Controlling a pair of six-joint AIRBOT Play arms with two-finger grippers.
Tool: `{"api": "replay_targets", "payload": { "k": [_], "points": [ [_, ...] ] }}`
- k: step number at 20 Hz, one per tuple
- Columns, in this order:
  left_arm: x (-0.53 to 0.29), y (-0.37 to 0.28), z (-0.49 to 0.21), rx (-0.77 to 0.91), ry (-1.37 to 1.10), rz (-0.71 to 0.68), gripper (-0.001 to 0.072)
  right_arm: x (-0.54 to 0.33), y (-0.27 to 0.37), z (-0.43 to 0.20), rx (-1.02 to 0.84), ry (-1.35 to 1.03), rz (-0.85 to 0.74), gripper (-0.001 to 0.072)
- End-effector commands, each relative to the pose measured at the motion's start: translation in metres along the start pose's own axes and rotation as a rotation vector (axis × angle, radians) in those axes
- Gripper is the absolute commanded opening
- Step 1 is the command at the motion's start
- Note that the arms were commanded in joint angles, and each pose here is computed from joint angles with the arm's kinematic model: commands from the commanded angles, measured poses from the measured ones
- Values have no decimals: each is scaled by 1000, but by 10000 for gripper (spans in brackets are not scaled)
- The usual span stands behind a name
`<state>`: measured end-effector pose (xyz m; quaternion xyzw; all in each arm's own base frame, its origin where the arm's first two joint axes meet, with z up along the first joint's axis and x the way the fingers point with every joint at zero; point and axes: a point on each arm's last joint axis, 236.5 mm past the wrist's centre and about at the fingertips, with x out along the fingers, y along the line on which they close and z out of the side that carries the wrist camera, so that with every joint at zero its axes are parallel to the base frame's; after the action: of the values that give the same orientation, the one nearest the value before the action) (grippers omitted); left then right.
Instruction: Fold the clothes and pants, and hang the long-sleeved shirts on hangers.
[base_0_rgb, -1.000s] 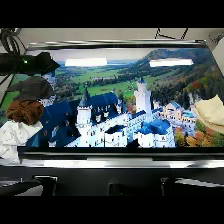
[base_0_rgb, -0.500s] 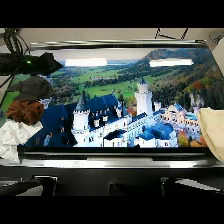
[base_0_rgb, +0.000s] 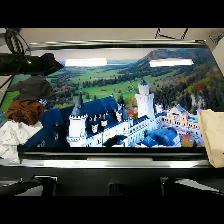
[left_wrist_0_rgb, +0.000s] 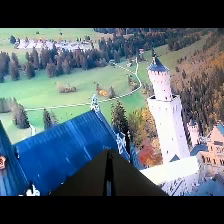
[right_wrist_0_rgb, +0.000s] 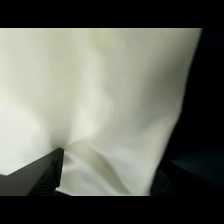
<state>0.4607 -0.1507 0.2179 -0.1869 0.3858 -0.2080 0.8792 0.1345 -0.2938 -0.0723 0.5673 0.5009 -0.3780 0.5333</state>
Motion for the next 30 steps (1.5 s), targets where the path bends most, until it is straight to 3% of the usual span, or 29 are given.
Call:
{"api": "replay_targets", "payload": {
  "k": [1, 4, 7, 9, 11, 13, 15, 17, 19, 20, 21, 22, 23, 25, 30],
  "points": [
    [3, 2, 5, -2, -19, 3, 15, -25, 28, -14, -19, 58, 91, 595],
    [7, 4, 7, -1, -24, 5, 15, -65, 21, -35, -62, 147, 26, 596],
    [11, 7, 5, -6, -15, 7, 16, -106, 19, -34, -58, 72, -20, 596],
    [13, 8, 4, -7, -11, 9, 15, -136, 38, -23, -76, -40, 32, 596],
    [14, 8, 4, 37, -11, 8, 15, -177, 89, -6, -147, -199, 198, 595],
    [14, 9, 8, 47, -24, 12, 14, -222, 156, 2, -283, -375, 353, 594],
    [17, 25, 8, 125, -25, 93, 13, -239, 234, -22, -517, -488, 408, 594],
    [20, 68, -3, 184, 33, 310, 13, -210, 298, -83, -776, -458, 376, 594],
    [21, 100, -23, 134, 116, 460, 15, -162, 338, -156, -995, -383, 271, 595],
    [27, 107, -41, 82, 183, 472, 65, -134, 346, -187, -1068, -338, 212, 599],
    [33, 113, -66, 58, 279, 476, 283, -101, 347, -217, -1130, -261, 143, 601],
    [38, 118, -100, 34, 402, 468, 567, -68, 338, -240, -1146, -153, 76, 603],
    [44, 119, -132, 22, 512, 437, 662, -35, 324, -263, -1151, -24, 7, 606],
    [50, 129, -179, 6, 627, 418, 659, 6, 303, -291, -1169, 155, -89, 607],
    [62, 148, -193, 15, 603, 445, 650, 17, 303, -292, -1195, 142, -127, 607]
  ]
}}
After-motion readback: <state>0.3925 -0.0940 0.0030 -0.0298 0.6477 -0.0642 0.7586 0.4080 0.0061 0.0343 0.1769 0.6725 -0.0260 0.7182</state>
